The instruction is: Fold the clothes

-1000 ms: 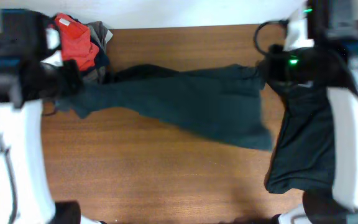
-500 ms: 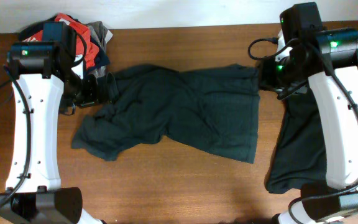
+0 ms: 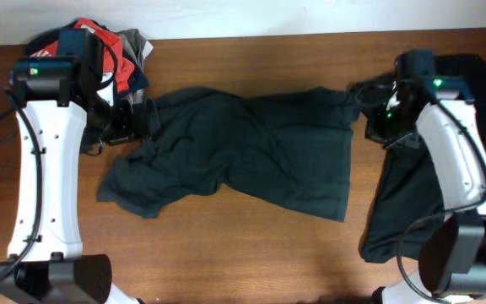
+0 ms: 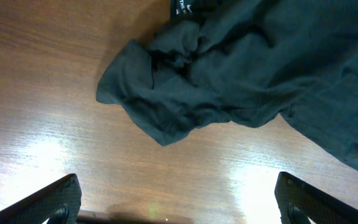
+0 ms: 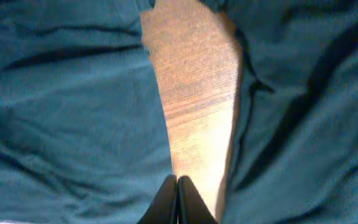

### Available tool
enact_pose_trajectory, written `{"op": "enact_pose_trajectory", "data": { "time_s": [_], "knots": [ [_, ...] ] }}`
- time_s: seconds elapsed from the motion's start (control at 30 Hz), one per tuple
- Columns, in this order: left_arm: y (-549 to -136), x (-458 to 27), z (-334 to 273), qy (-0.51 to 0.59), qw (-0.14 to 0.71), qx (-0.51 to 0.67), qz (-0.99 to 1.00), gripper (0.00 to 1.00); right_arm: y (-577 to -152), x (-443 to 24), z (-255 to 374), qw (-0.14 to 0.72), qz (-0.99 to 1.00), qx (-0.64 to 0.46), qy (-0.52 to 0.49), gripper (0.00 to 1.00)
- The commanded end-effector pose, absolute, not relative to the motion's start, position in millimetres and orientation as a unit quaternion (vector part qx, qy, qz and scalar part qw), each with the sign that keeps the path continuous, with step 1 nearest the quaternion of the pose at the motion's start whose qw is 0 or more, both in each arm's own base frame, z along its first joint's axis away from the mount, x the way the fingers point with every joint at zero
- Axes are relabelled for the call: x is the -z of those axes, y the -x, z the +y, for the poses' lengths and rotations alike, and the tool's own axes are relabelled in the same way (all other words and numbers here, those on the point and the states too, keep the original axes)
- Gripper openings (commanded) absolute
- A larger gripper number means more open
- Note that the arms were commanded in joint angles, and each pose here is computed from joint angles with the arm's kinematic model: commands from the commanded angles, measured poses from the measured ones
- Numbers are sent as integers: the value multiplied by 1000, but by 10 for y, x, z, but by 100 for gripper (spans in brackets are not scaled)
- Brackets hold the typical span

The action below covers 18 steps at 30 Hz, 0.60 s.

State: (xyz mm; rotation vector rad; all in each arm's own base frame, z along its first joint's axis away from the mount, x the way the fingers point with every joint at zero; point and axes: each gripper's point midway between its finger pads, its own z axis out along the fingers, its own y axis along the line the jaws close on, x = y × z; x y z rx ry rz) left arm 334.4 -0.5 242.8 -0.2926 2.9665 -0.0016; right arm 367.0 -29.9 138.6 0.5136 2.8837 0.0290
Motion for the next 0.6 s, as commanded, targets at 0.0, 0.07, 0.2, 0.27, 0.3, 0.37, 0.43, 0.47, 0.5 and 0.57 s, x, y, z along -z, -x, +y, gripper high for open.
{"op": "enact_pose_trajectory", "data": {
  "time_s": [0.0, 0.07, 0.2, 0.27, 0.3, 0.37, 0.43, 0.47, 0.5, 0.57],
  "knots": [
    [-3355, -2398, -18, 93, 76, 2, 993, 99, -3610, -1131, -390, 102, 979, -7, -174, 4],
    [-3356, -2398, -18, 93, 76, 2, 993, 99, -3603, -1009, -440, 97, 978, -12, -183, 4],
    [-3370, -2401, -18, 93, 79, 3, 993, 99, -3631, -823, -472, 79, 978, -38, -192, 4],
    [-3377, -2400, -18, 93, 80, 3, 992, 99, -3647, -710, -473, 68, 979, -46, -187, 4],
    [-3376, -2400, -18, 93, 80, 3, 993, 99, -3654, -660, -472, 63, 979, -47, -188, 4],
    [-3374, -2399, -19, 92, 79, 3, 993, 99, -3664, -575, -474, 55, 980, -46, -188, 4],
    [-3374, -2399, -18, 93, 79, 3, 993, 99, -3677, -483, -478, 48, 980, -46, -189, 4],
    [-3374, -2399, -18, 93, 79, 3, 993, 99, -3679, -448, -481, 45, 980, -46, -189, 4],
    [-3374, -2399, -18, 93, 79, 3, 993, 99, -3680, -415, -485, 42, 980, -46, -190, 4],
    [-3373, -2399, -18, 93, 79, 3, 993, 99, -3692, -369, -488, 39, 980, -45, -189, 4]
  ]
}}
